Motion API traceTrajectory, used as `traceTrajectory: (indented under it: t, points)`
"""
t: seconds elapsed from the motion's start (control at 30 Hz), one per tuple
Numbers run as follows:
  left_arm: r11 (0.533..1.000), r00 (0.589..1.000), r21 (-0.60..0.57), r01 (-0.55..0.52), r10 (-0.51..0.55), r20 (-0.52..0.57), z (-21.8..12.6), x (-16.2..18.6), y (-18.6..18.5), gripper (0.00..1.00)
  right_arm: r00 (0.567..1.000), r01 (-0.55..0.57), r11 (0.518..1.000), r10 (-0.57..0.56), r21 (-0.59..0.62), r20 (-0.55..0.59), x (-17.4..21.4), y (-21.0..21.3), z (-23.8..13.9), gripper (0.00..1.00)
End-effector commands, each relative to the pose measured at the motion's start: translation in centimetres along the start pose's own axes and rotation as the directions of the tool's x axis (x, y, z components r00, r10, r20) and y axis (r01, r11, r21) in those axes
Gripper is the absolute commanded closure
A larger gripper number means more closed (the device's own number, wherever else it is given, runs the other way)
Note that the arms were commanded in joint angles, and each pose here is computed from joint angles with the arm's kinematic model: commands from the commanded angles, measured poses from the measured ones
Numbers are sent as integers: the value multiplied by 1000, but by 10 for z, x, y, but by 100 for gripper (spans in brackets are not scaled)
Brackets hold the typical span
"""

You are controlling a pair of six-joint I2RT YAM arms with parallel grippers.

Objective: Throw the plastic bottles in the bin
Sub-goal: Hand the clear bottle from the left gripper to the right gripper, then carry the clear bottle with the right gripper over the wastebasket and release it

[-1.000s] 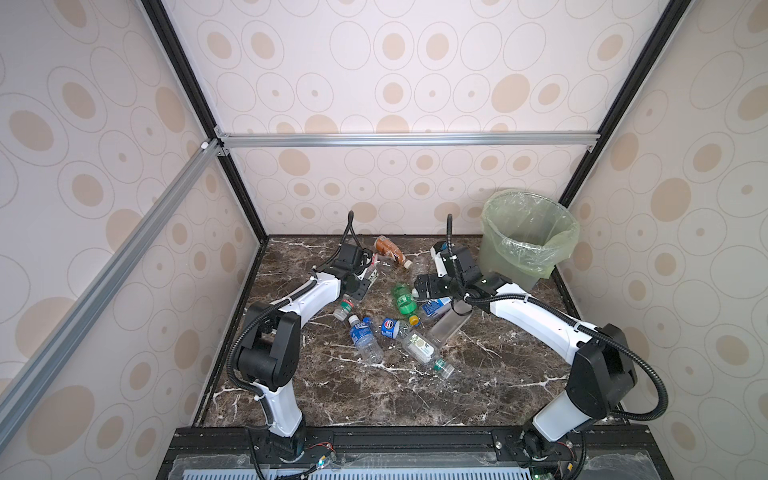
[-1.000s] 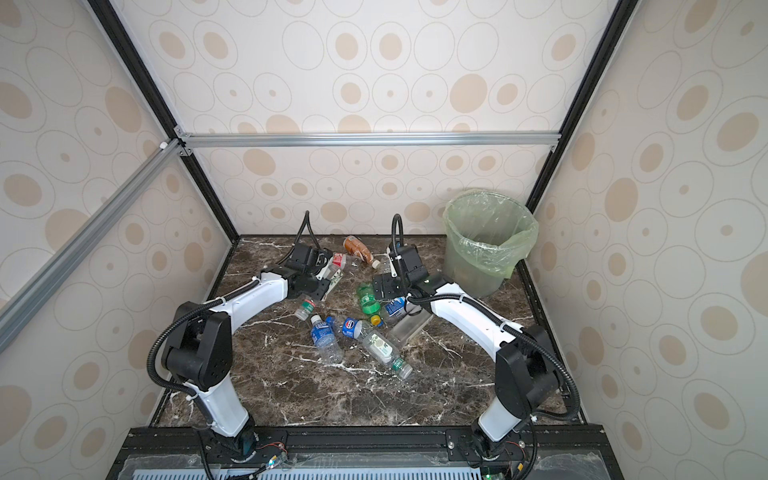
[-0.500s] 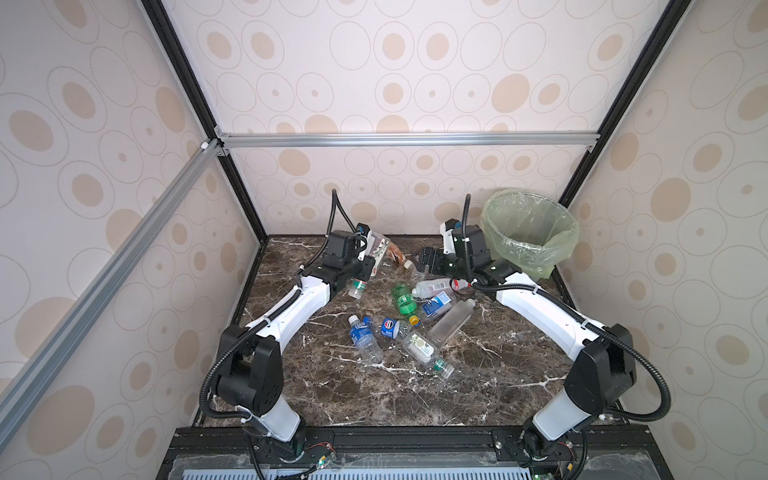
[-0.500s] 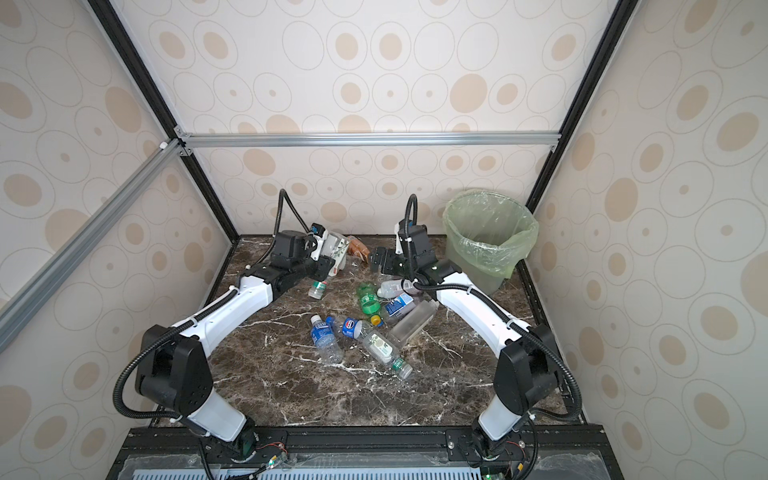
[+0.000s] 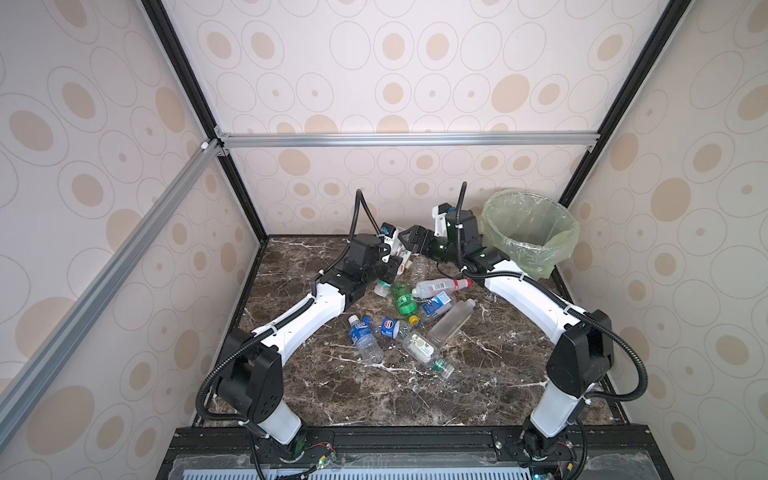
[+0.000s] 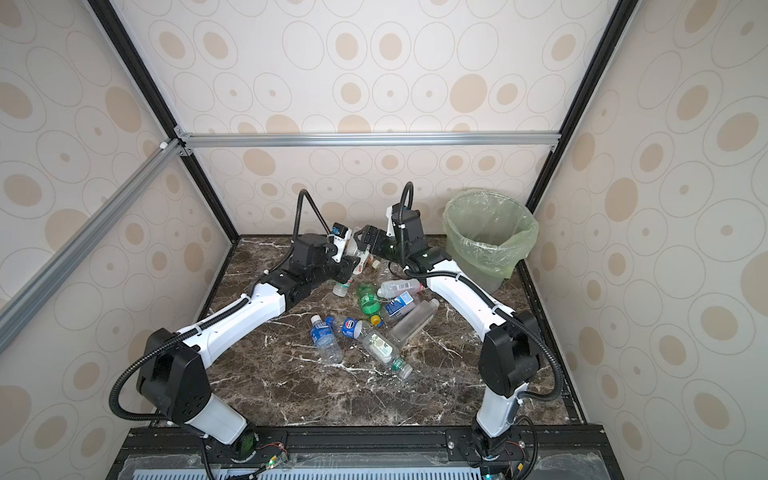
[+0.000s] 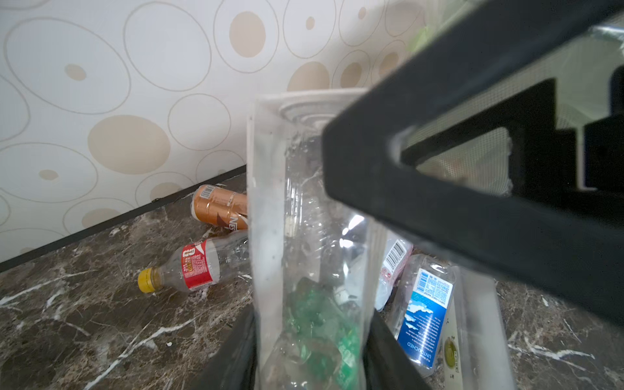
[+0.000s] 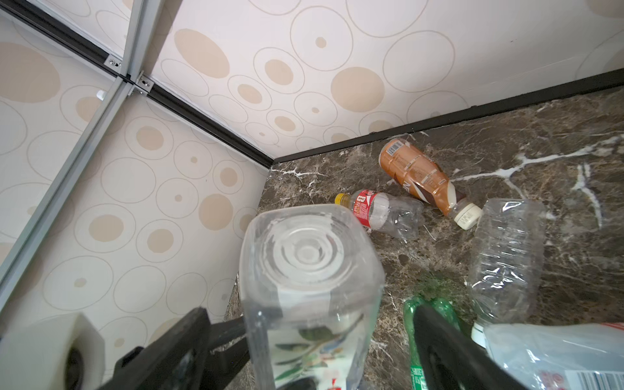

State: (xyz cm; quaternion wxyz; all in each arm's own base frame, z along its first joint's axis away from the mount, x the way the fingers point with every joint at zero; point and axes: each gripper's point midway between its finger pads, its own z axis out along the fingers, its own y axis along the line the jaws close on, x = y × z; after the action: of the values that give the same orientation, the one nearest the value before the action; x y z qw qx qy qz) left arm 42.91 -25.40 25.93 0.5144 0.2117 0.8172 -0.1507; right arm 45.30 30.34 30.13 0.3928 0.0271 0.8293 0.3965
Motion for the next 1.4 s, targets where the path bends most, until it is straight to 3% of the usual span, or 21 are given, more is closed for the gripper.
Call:
traceTrajectory:
  t: [0.0,0.37,0.73,0.97,1.1,1.23,1.37]
  points:
    - [1000,995,1,20,-20,93,-12,-29,-4,54,999,-32,998,33,-45,13,-8,10,5,6]
    - [999,994,41,13,-17,104,-19,-29,-22,54,998,-61,997,60,-51,-6,-6,6,25,22]
    - [1000,995,26,12,-14,94,-26,-22,-22,37,999,-48,998,49,-35,9,-7,2,24,57]
    - [1000,997,25,16,-17,78,-33,-14,-21,25,999,4,999,-6,39,39,-16,-16,13,60]
    - [1000,996,18,20,-22,89,-41,-14,-19,1,997,36,995,-42,89,62,-28,-32,2,61]
    - [999,992,37,16,-21,123,-49,-27,-23,1,987,107,982,-123,154,99,-49,-36,-20,62]
    - [996,980,94,10,-28,195,-56,-53,-38,1,950,218,947,-261,234,172,-80,-25,-58,62]
